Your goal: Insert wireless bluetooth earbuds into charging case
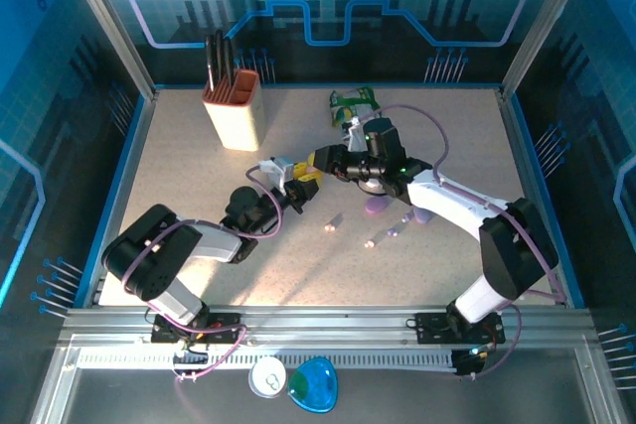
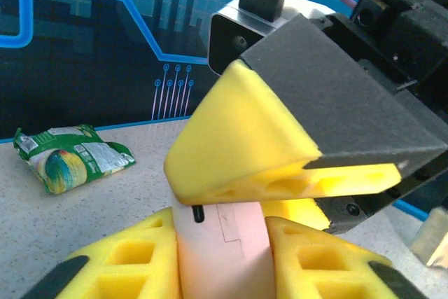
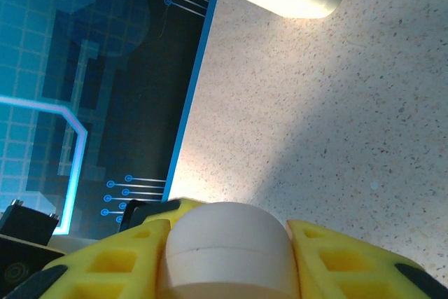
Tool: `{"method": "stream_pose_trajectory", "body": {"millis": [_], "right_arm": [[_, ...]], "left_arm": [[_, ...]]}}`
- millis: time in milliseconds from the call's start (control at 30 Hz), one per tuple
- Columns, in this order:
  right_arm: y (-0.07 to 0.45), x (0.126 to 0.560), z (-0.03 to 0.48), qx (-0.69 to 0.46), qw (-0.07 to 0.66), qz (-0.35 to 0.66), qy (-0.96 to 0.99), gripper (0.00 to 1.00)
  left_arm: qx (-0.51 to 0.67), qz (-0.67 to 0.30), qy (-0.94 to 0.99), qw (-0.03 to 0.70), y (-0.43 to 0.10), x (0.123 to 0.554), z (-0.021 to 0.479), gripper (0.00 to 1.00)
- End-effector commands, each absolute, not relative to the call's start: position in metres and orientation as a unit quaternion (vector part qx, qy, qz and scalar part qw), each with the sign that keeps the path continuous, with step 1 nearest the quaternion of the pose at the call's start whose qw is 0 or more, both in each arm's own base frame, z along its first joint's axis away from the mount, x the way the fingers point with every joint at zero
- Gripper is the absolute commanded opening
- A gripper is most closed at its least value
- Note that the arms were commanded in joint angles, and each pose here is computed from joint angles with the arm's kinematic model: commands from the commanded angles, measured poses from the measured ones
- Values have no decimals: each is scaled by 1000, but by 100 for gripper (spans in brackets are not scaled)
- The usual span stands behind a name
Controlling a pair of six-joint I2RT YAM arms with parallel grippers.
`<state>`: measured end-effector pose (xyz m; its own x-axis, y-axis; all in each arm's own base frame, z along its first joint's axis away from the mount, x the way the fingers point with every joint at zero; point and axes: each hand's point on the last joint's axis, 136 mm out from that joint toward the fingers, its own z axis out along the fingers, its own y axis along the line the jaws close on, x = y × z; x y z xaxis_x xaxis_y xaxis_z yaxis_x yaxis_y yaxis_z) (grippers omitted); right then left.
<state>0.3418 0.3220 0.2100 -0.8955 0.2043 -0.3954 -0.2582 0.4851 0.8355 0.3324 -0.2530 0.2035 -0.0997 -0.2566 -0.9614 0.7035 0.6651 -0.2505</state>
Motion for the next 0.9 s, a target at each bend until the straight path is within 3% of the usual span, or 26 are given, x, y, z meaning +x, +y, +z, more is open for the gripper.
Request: {"method": "stream_pose_trajectory", "body": {"millis": [0, 233, 333, 633, 867], "right_arm": [[329, 324, 233, -54, 229, 531, 814, 43], [308, 320, 257, -159, 319, 517, 779, 74], [305, 298, 273, -250, 334, 531, 737, 78], [296, 253, 294, -332, 313, 582, 673, 70], [297, 247, 297, -331, 304, 600, 662, 48]], "left_arm": [[180, -382, 619, 662, -259, 332, 221, 18], [204, -469, 608, 607, -264, 302, 236, 14], [220, -543, 606, 538, -269, 283, 247, 9], [211, -638, 586, 453, -262, 255, 288, 0], [230, -673, 574, 406, -270, 245, 300, 0]]}}
